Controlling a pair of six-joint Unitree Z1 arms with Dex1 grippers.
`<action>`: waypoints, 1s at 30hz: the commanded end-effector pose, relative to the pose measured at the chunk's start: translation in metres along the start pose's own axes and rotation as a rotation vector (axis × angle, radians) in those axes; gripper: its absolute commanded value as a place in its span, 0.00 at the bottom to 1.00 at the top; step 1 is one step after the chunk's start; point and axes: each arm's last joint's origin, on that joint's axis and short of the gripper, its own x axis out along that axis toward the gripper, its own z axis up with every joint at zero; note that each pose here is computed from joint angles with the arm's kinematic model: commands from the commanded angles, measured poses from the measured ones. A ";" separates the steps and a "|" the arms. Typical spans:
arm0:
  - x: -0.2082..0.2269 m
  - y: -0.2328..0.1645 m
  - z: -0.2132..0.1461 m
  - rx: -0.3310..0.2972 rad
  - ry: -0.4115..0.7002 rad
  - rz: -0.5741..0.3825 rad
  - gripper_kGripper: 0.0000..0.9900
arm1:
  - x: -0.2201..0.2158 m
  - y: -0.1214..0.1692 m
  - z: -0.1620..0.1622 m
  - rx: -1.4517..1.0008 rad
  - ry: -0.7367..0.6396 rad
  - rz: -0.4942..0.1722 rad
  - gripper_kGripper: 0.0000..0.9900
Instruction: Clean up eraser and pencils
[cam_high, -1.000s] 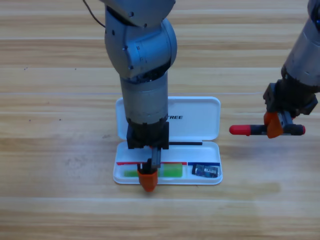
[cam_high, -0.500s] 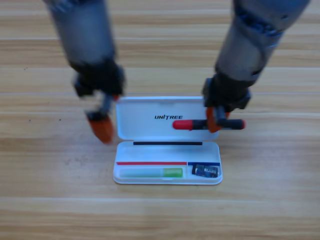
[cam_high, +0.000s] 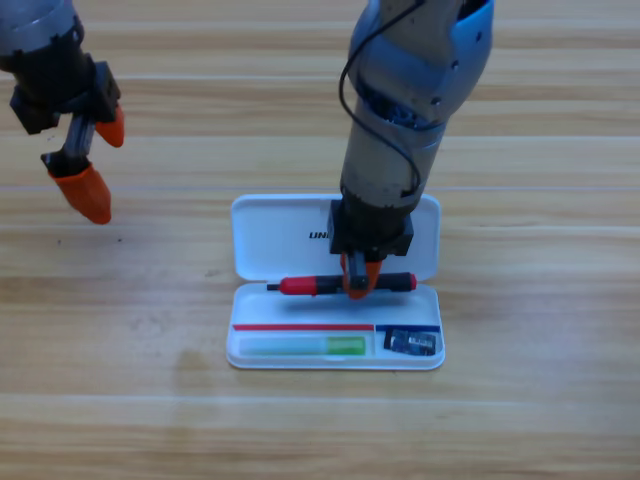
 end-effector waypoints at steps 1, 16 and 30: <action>0.014 0.002 -0.006 -0.014 0.008 -0.049 1.00 | 0.043 0.010 0.011 -0.018 0.064 0.065 0.00; 0.019 0.001 -0.006 -0.014 0.003 -0.056 1.00 | -0.011 0.020 0.009 0.049 -0.036 0.048 0.95; 0.022 0.068 -0.002 -0.090 -0.202 0.015 0.68 | -0.179 0.112 -0.065 0.020 -0.406 0.057 0.95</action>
